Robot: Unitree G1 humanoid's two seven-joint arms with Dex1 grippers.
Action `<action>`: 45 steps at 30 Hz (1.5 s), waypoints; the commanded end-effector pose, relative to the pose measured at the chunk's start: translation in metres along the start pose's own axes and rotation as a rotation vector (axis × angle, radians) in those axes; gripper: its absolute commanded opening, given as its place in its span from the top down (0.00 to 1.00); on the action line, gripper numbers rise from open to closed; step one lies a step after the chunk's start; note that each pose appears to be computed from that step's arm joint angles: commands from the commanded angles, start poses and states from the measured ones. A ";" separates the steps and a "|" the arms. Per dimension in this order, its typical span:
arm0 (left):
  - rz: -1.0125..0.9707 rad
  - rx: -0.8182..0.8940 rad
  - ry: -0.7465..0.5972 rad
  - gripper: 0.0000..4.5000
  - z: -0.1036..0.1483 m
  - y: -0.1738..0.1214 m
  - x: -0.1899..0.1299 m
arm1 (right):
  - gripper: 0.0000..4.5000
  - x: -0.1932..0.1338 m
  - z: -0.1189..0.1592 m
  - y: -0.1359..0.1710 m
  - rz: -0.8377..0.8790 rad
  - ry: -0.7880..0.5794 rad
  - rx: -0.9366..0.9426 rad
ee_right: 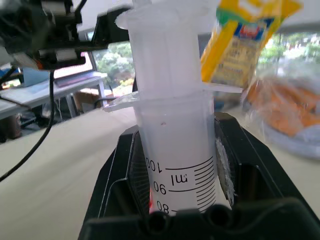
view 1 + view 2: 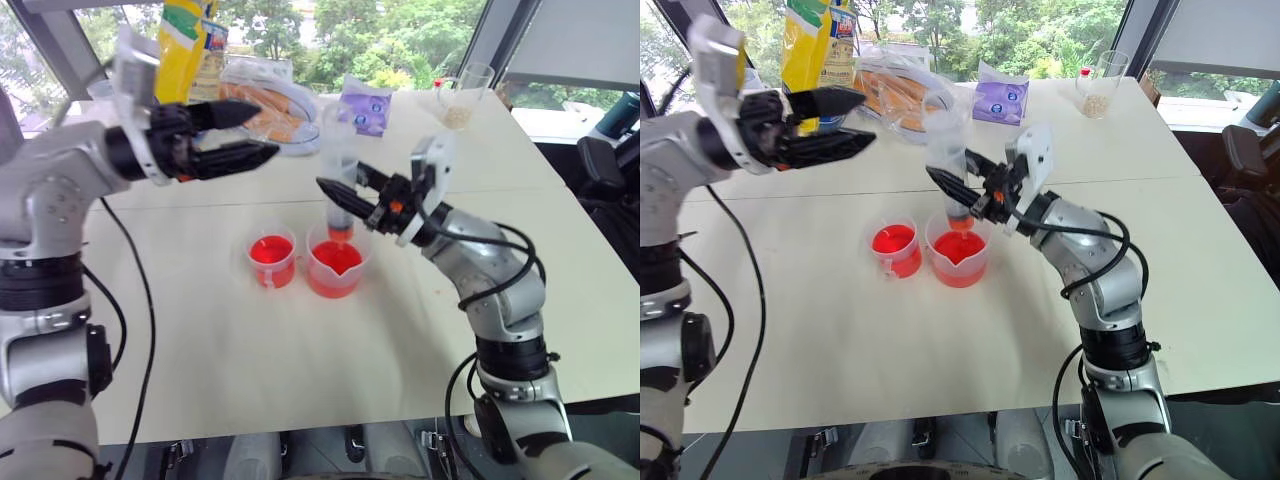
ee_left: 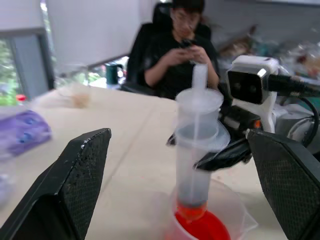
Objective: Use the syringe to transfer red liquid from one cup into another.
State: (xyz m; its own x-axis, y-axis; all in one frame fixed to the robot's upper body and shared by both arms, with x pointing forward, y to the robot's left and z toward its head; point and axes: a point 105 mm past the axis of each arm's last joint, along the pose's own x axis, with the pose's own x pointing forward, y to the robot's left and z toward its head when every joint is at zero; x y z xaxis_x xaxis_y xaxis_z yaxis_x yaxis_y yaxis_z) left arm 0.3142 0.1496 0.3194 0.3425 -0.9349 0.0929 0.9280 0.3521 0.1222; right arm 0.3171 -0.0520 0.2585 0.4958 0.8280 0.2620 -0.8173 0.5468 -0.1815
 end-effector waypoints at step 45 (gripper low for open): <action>0.001 0.061 -0.039 0.99 0.025 -0.015 0.004 | 0.69 0.068 -0.004 0.044 0.275 -0.076 0.122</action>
State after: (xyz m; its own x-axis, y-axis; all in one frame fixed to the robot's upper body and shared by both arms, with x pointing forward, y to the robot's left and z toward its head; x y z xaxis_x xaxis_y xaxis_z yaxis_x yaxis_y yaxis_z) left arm 0.3067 0.1437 0.3300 0.3593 -0.9258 0.1173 0.9217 0.3718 0.1106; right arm 0.3236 0.0268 0.2500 0.2721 0.9317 0.2405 -0.9482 0.3023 -0.0981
